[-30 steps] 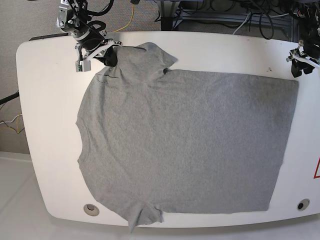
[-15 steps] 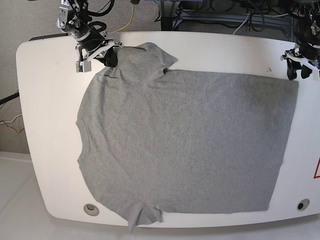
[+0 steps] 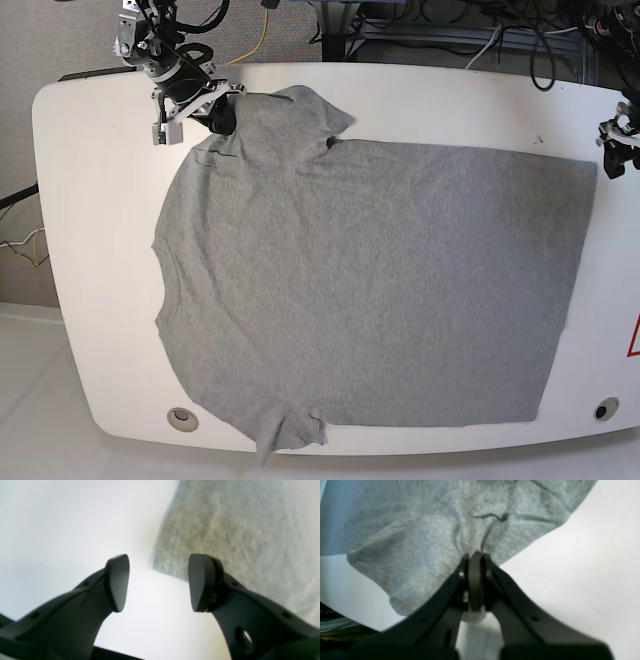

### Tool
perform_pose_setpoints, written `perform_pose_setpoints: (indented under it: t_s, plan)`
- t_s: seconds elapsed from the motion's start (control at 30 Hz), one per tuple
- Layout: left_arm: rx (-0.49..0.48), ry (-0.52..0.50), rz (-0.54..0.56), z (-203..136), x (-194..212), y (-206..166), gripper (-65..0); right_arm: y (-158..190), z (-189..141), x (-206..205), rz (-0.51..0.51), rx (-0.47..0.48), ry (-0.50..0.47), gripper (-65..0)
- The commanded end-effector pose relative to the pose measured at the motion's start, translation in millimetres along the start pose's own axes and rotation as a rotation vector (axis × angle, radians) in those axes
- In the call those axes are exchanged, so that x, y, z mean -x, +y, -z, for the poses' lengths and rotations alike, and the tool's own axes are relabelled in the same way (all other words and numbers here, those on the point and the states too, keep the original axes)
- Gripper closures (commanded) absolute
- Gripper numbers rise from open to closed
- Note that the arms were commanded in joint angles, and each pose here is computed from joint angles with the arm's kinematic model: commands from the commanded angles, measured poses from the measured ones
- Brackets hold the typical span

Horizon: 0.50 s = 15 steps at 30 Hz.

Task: Fold the T-shirt properly
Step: 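Lower the left gripper onto the shirt's shoulder edge and pinch it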

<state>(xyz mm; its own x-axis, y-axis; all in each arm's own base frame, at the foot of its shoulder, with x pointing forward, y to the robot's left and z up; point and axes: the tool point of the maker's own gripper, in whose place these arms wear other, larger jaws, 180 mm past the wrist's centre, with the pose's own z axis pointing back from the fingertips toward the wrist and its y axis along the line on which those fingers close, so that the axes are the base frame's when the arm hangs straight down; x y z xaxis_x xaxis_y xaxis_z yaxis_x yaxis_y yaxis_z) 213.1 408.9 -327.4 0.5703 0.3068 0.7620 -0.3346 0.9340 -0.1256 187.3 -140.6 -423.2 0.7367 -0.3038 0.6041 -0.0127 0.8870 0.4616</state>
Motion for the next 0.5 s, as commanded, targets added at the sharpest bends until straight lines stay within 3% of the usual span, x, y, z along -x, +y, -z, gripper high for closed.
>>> perform_pose_setpoints:
  t_s: [0.0, 0.13, 0.47]
  plan:
    - [-0.002, -0.011, -0.022, 4.6, -12.8, 11.9, -32.2, 0.0, -3.3, -1.9, -0.014, 0.0, -0.002, 0.0]
    - [0.013, 0.025, -0.059, 12.9, -4.1, 15.6, -31.1, 0.4, -3.2, -3.0, -0.016, 0.0, -0.005, 0.0]
    - [0.038, 0.019, -0.013, 22.3, -3.8, -0.1, -31.3, -0.4, -2.5, -1.4, -0.016, 0.0, 0.004, 0.0]
